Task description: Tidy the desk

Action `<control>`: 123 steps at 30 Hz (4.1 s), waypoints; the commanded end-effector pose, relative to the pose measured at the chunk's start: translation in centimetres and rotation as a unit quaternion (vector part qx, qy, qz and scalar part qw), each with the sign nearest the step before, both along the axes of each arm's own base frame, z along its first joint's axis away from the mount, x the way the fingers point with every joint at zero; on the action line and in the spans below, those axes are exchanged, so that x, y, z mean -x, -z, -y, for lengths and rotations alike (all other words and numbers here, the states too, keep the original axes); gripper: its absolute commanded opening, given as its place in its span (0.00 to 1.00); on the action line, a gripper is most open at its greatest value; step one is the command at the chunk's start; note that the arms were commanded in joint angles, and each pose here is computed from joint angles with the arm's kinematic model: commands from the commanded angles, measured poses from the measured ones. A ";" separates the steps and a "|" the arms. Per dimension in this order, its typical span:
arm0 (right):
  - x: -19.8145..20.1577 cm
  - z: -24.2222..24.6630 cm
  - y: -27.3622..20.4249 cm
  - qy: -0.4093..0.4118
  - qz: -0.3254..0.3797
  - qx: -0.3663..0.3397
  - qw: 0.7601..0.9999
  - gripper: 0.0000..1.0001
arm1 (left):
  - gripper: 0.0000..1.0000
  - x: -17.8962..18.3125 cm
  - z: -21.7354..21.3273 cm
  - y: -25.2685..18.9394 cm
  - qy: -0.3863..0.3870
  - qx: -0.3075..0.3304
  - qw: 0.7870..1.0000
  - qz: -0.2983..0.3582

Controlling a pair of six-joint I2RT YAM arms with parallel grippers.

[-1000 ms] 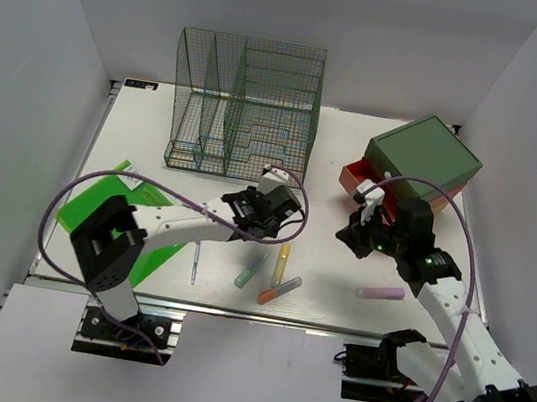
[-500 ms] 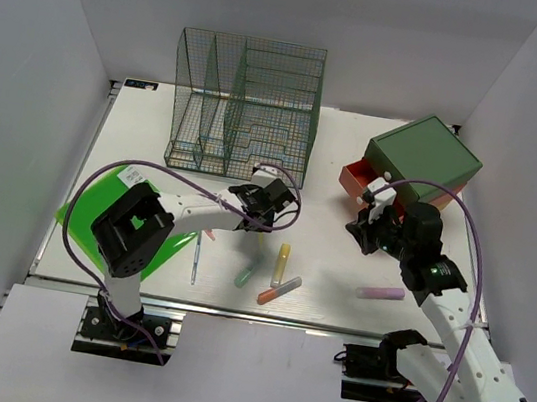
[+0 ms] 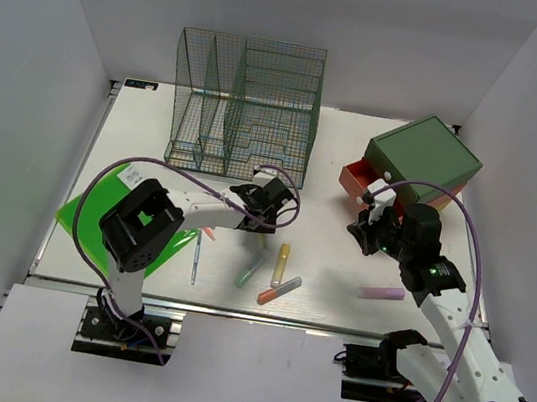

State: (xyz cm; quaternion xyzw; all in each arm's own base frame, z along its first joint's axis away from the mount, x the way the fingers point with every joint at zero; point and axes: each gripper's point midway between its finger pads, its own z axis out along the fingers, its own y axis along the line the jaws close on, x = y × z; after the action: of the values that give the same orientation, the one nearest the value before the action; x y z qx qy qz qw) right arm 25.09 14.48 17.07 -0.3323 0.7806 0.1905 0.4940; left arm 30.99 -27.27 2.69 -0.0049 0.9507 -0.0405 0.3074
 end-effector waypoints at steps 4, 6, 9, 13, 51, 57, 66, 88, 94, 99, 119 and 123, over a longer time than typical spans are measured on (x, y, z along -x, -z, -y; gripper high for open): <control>-0.7 0.2 -0.6 0.004 0.025 0.001 1.000 0.00 | 0.49 0.1 -0.4 1.5 -0.015 -0.020 0.999 -0.026; -0.7 0.2 -0.5 0.003 0.024 0.002 1.000 0.00 | 0.47 0.4 -0.6 1.8 -0.015 -0.022 0.999 -0.030; -0.7 0.3 -0.5 0.005 0.025 0.004 1.000 0.00 | 0.38 0.8 -0.9 2.2 -0.013 -0.022 0.999 -0.036; -0.6 0.2 -0.5 0.003 0.025 0.003 1.000 0.00 | 0.19 1.1 -1.0 2.2 -0.012 -0.021 0.999 -0.039; -2.3 15.9 -12.6 0.428 0.258 -0.048 0.865 0.00 | 0.00 -1.0 20.6 -25.4 0.067 0.479 0.867 0.116; -2.0 16.7 -12.8 0.447 0.265 -0.052 0.853 0.00 | 0.00 -4.1 20.0 -23.9 -0.064 0.509 0.846 0.144; -1.8 17.4 -13.2 0.461 0.273 -0.053 0.843 0.00 | 0.00 -6.5 23.2 -22.2 -0.101 0.511 0.843 0.133; -1.9 17.2 -13.0 0.453 0.275 -0.049 0.846 0.00 | 0.44 -7.4 26.4 -20.3 -0.097 0.517 0.844 0.100; -1.9 16.9 -13.0 0.444 0.276 -0.050 0.851 0.00 | 0.25 -5.9 26.1 -23.2 -0.072 0.538 0.833 0.103; -2.0 15.3 -12.5 0.400 0.267 -0.048 0.875 0.00 | 0.00 -2.9 22.6 -26.0 0.019 0.483 0.862 0.151; 2.6 0.7 -2.3 -0.095 0.084 -0.005 0.992 0.00 | 0.74 12.6 -12.3 -8.6 -0.034 0.003 0.997 0.063; 2.2 1.1 -2.1 -0.081 0.087 0.001 0.993 0.08 | 0.70 12.3 -13.5 -5.5 -0.037 -0.057 0.997 0.041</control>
State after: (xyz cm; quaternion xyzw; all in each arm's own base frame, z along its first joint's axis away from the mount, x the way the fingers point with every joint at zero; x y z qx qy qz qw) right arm 22.49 13.19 17.10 -0.3997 0.7270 0.2059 0.5190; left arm 18.15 -15.62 8.34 -0.0149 0.9404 -0.0214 0.3390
